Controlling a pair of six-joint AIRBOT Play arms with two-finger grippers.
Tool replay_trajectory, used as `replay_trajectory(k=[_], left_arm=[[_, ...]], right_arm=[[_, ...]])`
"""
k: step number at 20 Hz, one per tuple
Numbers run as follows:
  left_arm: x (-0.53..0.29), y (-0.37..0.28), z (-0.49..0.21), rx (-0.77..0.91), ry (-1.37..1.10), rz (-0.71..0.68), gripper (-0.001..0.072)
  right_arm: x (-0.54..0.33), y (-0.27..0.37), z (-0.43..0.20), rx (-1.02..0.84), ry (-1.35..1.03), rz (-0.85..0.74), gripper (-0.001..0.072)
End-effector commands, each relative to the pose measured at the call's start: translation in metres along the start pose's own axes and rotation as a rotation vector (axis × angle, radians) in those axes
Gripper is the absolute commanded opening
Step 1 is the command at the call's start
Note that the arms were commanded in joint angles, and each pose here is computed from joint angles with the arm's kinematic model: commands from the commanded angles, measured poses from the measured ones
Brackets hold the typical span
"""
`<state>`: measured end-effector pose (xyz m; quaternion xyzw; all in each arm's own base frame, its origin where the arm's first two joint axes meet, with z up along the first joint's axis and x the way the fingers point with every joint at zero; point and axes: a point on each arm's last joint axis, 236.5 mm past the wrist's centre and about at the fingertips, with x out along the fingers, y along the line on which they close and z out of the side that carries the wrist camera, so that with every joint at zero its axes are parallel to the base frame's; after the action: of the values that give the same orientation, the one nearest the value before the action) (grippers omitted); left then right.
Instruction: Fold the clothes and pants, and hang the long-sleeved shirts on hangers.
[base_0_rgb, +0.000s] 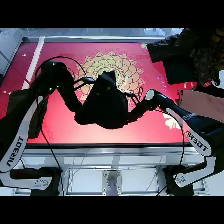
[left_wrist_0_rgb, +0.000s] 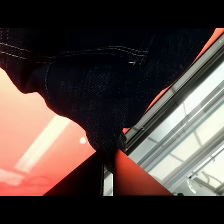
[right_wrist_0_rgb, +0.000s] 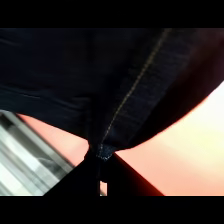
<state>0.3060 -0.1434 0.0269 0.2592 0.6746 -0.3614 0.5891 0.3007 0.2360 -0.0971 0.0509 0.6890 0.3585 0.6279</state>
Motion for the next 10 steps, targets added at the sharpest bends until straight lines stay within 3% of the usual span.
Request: replay_trajectory(k=[1, 5, 10], left_arm=[[-0.001, 0.001, 0.0, -0.002, -0.005, 0.004, 0.0033], [-0.024, 0.002, 0.0, 0.002, -0.076, 0.066, 0.0032], [-0.12, 0.023, -0.009, 0.005, -0.348, 0.41, 0.0032]], right_arm=[[-0.012, 0.018, 0.019, -0.004, -0.072, 0.046, 0.0008], [-0.108, 0.056, 0.067, -0.173, -0.355, -0.073, 0.0005], [-0.289, 0.159, 0.072, -0.421, -0.865, -0.185, 0.0003]])
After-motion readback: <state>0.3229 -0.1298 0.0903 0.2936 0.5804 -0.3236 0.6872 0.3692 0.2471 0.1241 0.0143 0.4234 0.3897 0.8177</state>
